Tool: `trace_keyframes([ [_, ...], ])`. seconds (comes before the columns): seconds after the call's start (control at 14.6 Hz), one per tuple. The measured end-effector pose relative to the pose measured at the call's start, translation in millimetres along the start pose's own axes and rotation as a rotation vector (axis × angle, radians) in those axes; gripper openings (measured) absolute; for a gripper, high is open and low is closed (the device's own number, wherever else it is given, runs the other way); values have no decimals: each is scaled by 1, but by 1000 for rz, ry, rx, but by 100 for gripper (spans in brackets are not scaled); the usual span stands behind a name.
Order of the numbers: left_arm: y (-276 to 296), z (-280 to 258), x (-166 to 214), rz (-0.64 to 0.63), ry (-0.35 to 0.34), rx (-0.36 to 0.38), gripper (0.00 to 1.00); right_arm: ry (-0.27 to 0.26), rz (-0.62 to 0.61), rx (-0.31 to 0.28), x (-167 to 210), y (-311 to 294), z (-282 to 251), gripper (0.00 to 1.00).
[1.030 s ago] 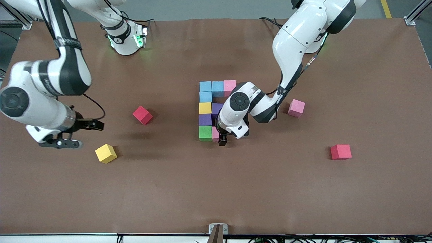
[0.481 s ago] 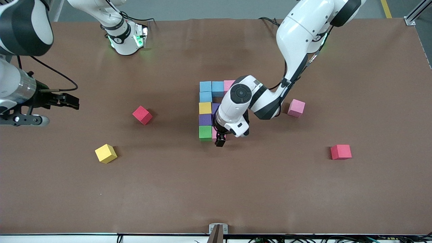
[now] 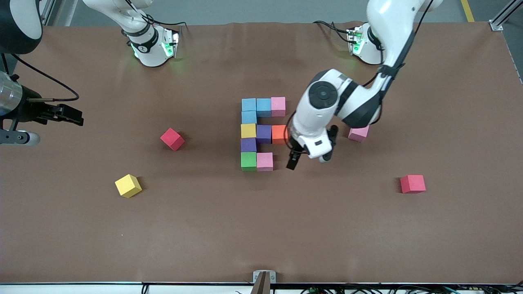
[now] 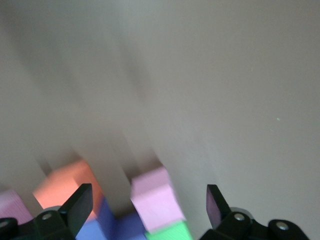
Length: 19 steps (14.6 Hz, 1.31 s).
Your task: Arrange 11 blocks into digit 3
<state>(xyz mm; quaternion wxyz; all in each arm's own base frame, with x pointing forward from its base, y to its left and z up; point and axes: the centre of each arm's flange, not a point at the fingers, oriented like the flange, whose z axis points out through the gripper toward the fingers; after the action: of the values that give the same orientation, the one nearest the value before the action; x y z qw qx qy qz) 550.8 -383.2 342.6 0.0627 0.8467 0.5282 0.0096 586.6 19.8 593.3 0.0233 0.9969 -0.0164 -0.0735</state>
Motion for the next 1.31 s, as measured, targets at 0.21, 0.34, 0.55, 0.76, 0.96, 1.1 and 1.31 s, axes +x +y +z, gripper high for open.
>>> trace_keyframes([
  [0.21,-35,-8,57,277,31,44,100,-1,-6,3,0,-2,0,100],
  [0.34,-60,-10,91,456,40,80,100,-1,-6,3,0,-2,0,100],
  [0.55,-92,0,124,733,21,141,100,-2,-8,3,-1,-3,-2,100],
  [0.76,-111,18,140,972,-22,190,100,0,-10,3,-2,-4,-5,100],
  [0.96,-126,32,140,1181,-68,222,99,9,-9,4,-3,-3,-9,100],
  [1.1,-134,38,151,1314,-100,234,99,15,-7,4,-3,-2,-12,100],
  [1.31,-149,46,182,1426,-143,246,99,43,-3,7,-4,0,-25,100],
])
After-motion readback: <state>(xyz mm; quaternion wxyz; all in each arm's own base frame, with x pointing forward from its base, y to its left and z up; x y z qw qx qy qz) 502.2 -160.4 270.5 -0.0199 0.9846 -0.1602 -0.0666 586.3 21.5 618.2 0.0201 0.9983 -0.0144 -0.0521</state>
